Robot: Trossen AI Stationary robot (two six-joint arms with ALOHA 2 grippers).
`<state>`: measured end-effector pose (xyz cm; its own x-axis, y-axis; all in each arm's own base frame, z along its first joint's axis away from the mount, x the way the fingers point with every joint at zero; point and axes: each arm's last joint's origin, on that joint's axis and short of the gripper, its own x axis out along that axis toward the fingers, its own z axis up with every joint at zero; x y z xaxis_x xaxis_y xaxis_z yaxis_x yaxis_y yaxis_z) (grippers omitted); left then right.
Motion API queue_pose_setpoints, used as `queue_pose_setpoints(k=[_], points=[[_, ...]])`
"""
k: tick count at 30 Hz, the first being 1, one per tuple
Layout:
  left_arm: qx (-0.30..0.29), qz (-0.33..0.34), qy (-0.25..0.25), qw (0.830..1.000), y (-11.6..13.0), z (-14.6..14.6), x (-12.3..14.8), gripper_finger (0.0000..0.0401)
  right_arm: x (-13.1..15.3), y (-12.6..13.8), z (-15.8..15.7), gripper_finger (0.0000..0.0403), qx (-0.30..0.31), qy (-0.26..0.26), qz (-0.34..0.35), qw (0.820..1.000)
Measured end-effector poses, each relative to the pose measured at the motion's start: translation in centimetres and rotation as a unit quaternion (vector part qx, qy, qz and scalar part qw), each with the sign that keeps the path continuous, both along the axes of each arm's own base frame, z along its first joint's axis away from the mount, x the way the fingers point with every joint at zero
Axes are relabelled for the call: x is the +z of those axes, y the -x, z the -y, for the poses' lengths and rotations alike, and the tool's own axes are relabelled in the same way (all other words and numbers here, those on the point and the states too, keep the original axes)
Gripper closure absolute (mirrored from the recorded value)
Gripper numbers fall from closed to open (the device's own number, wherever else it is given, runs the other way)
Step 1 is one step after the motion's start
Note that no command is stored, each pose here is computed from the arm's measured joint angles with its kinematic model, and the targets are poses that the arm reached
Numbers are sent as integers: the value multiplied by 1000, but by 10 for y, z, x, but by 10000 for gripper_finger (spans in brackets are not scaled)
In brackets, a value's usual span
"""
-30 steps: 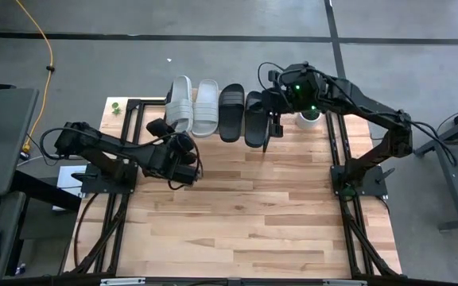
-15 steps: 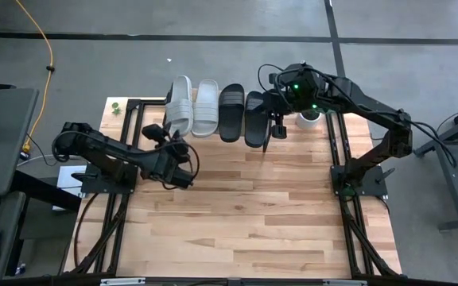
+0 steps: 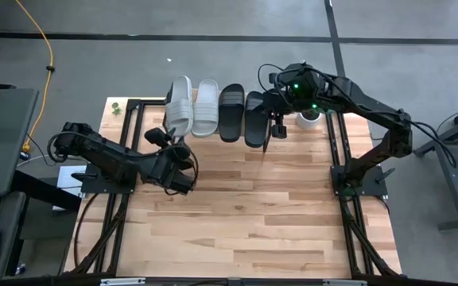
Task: Pick and place slides into the shelf
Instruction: Put the white slide on the shelf
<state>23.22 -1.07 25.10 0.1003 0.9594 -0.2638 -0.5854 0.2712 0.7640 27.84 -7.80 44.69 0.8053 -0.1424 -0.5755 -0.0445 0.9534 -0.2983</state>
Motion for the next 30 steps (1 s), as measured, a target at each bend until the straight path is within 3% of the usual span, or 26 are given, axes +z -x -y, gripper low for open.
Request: queue_pose_setpoints(k=[17,24,30], points=[[-14,41,11,999,-4,10,-1,212,-1,0,-1,402,18,-11,-1,1000],[-9,37,32,999,0,9,-18,212,-1,1,-1,402,18,-12,-5,1000],[-8,47,21,999,3,8,-26,212,-2,1,-1,402,20,-10,-8,1000]])
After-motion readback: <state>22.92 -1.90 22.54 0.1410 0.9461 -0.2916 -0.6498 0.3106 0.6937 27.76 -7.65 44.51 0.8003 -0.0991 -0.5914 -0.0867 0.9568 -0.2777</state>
